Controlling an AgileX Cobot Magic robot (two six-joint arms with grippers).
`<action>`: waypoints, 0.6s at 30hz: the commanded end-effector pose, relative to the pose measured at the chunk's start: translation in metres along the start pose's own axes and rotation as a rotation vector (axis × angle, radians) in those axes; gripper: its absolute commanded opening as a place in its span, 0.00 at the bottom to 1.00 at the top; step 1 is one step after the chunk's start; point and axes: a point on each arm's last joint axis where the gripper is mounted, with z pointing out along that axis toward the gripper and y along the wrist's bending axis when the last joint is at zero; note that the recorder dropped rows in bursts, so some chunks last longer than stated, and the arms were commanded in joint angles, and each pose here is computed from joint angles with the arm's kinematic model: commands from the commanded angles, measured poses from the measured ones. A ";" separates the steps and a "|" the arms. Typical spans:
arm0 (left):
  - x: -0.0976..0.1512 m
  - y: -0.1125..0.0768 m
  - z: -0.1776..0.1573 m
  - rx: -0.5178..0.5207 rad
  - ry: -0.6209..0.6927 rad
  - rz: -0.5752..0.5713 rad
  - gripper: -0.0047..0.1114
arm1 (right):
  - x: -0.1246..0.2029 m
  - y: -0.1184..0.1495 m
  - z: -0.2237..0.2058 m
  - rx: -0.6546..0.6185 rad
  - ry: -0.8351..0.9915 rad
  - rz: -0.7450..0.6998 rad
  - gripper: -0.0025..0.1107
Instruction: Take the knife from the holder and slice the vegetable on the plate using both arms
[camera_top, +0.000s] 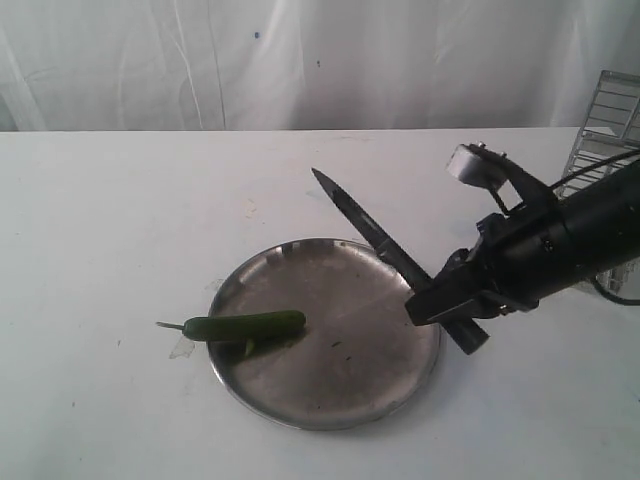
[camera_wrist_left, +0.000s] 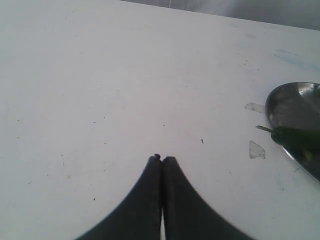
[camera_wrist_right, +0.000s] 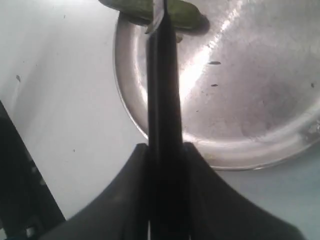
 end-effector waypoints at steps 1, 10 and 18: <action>0.000 0.000 0.000 0.008 -0.007 0.002 0.04 | -0.004 0.028 -0.013 0.143 -0.002 -0.172 0.02; -0.012 -0.001 -0.001 0.029 -0.136 -0.135 0.04 | -0.009 0.028 -0.003 0.260 -0.022 -0.238 0.02; -0.063 -0.005 -0.026 0.108 -0.763 -0.122 0.04 | -0.006 0.010 0.026 0.172 0.018 -0.042 0.02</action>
